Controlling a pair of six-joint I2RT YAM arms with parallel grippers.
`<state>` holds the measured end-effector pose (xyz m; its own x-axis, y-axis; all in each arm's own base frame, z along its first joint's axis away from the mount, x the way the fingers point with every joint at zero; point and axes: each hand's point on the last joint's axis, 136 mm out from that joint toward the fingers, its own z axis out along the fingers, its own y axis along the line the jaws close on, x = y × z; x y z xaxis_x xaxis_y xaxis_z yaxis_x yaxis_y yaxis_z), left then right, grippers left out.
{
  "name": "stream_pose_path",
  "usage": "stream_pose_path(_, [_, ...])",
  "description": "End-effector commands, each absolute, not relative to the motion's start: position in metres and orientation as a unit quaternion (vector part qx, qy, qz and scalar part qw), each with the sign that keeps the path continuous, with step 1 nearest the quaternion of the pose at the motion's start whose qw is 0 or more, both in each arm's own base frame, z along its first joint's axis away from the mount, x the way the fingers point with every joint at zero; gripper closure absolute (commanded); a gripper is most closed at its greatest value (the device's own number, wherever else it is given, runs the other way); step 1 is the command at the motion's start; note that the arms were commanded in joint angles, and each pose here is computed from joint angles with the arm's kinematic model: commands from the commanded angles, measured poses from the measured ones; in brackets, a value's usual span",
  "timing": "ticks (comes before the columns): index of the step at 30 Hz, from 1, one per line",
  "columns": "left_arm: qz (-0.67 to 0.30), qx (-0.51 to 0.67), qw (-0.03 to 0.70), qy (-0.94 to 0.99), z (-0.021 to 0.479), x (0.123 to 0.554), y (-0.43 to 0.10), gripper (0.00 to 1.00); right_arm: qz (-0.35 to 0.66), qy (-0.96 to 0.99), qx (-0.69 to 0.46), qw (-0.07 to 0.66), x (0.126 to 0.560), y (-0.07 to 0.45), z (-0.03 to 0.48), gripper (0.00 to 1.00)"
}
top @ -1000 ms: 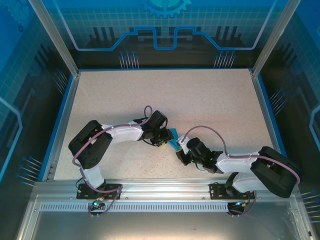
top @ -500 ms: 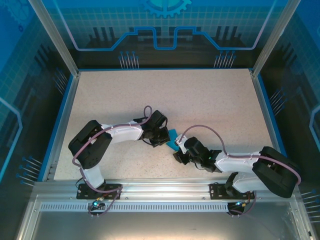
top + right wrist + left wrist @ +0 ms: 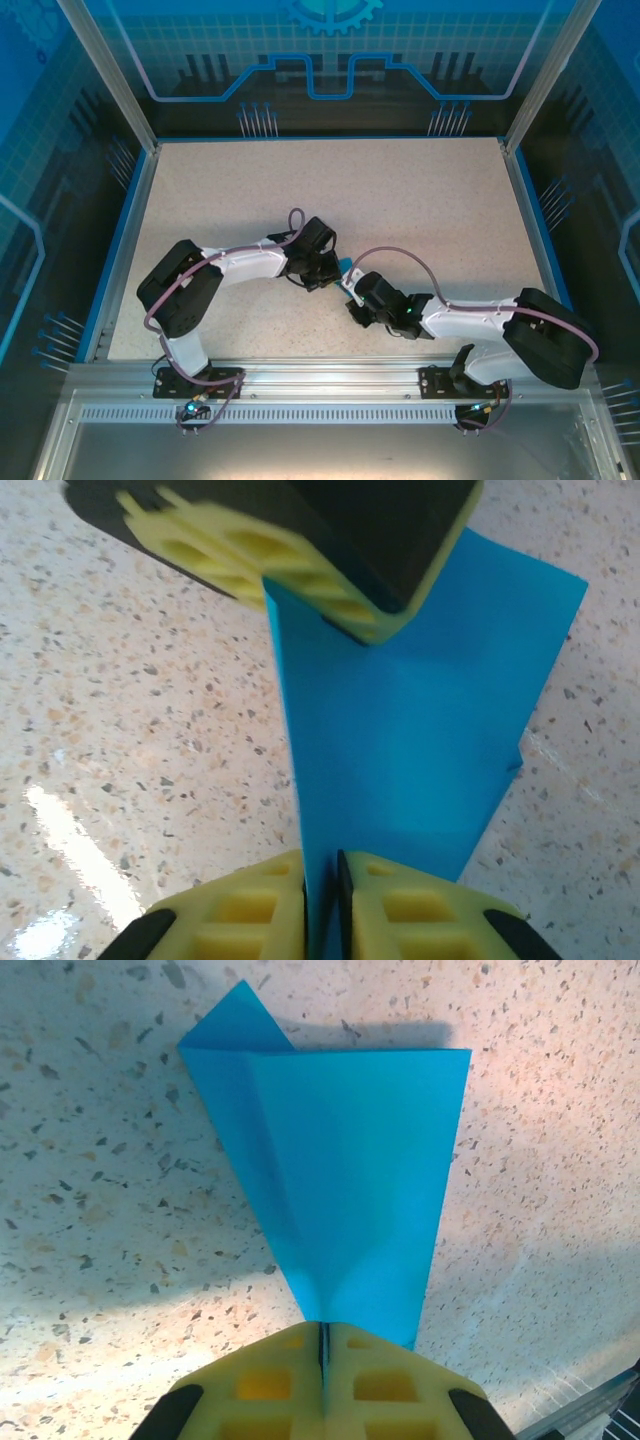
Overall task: Fold a paper plane with a square sheet of paper (pick it up from the middle)
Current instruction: Fold the wing for the fifth time at the center of the table.
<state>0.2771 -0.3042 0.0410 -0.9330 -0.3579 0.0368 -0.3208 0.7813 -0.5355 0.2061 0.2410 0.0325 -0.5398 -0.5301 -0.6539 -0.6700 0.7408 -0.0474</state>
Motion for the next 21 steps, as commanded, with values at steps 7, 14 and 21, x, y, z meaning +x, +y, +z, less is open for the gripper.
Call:
stream_pose_path(7, [-0.277,-0.183,0.034,0.943,0.056,0.281,-0.299,0.72,0.130,0.884,-0.316,0.318,0.203,0.244,0.027,0.96])
stream_pose_path(14, [-0.279,-0.183,0.073,0.940,0.085,0.279,-0.280,0.51,0.225,0.882,-0.262,0.322,0.202,0.253,0.036,0.96])
stream_pose_path(21, [-0.286,-0.191,0.087,0.935,0.092,0.273,-0.270,0.46,0.260,0.892,-0.207,0.308,0.207,0.254,0.027,0.95])
